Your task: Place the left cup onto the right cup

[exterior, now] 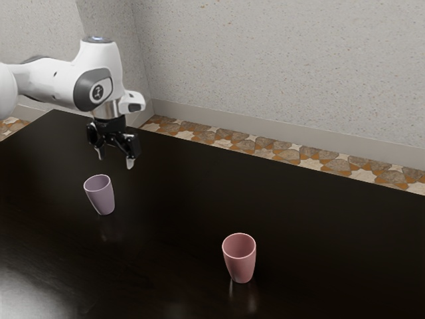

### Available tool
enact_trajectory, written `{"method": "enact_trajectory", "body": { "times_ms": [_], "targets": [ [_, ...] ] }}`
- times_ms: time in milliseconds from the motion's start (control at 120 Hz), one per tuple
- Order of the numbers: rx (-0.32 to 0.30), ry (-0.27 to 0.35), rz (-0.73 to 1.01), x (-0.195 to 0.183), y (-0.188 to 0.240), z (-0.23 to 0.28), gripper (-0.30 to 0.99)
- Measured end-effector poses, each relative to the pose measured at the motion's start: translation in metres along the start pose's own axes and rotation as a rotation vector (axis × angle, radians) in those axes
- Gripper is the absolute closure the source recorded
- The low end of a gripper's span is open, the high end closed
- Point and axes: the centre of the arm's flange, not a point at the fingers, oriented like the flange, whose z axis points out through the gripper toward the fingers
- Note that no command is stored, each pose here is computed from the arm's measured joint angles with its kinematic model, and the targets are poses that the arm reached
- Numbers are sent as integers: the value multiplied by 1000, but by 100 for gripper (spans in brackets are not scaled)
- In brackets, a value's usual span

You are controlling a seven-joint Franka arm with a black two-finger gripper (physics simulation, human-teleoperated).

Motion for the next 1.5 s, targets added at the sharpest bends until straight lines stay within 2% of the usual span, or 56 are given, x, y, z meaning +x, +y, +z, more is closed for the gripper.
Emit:
{"method": "enact_trajectory", "body": {
  "times_ms": [642, 875, 1500],
  "targets": [
    [9, 1, 65, 12, -27, 36, 0],
    [4, -16, 83, 2, -31, 52, 0],
    [4, -12, 80, -1, -53, 72, 0]
  ]
}}
